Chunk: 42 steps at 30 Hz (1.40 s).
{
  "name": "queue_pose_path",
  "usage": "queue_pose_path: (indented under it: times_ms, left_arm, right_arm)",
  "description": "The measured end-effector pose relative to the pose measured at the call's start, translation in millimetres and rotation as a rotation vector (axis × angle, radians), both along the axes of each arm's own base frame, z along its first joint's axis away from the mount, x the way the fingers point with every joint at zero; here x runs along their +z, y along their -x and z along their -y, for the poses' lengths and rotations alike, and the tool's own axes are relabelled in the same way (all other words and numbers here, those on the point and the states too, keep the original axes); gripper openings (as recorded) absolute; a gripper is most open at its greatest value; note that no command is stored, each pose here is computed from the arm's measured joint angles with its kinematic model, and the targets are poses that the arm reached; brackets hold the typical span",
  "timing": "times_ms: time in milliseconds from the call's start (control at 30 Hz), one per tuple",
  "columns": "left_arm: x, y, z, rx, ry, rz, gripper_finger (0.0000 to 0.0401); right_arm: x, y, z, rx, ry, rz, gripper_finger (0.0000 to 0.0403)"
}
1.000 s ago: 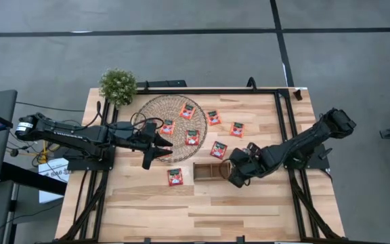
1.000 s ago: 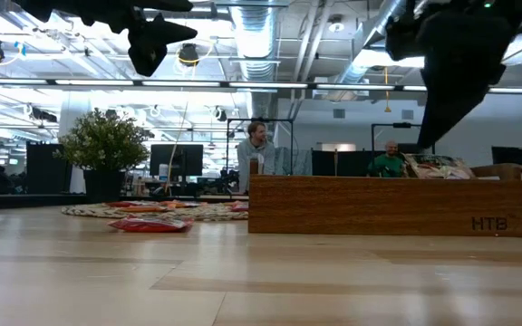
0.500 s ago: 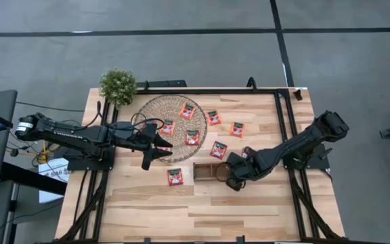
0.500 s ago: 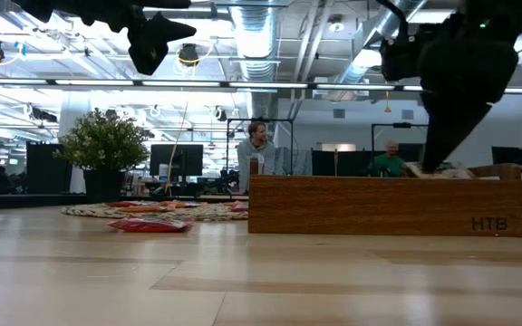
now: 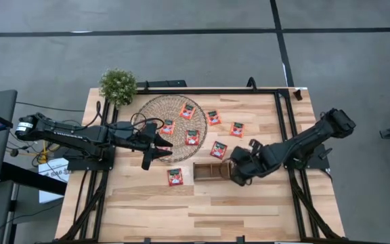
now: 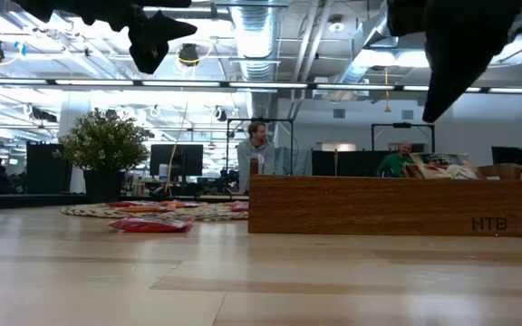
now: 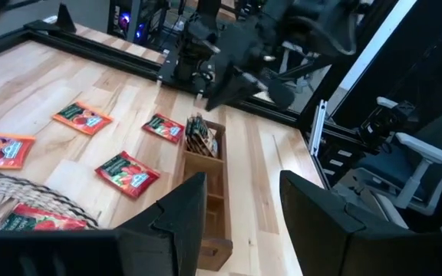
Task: Pick & Place Tea
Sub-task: Put the brown tea bag into the right slot of the wooden organizer
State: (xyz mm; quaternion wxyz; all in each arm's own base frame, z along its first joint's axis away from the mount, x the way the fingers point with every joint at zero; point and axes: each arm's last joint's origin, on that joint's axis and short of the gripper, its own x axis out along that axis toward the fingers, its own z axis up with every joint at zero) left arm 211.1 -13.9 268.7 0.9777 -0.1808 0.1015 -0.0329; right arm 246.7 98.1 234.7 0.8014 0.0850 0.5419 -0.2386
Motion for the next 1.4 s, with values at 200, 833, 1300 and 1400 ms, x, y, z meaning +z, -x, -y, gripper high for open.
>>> queue_pose_path:
  times_ms: [200, 833, 1300, 1400]
  left_arm:
    - [1, 0, 0, -0.003, -0.015, 0.008, 0.0158]
    - [1, 0, 1, -0.038, -0.005, 0.009, 0.0158]
    - [1, 0, 1, -0.039, -0.003, 0.009, 0.0158]
    - [1, 0, 1, -0.046, -0.002, 0.009, 0.0158]
  right_arm:
    - [-9, -8, 22, -0.017, 0.007, -0.03, 0.0]
    - [-35, -5, 22, -0.009, -0.082, -0.048, 0.0]
    - [-35, -4, 18, -0.008, -0.091, -0.042, 0.0]
    - [-35, -4, 17, -0.013, -0.097, -0.04, 0.0]
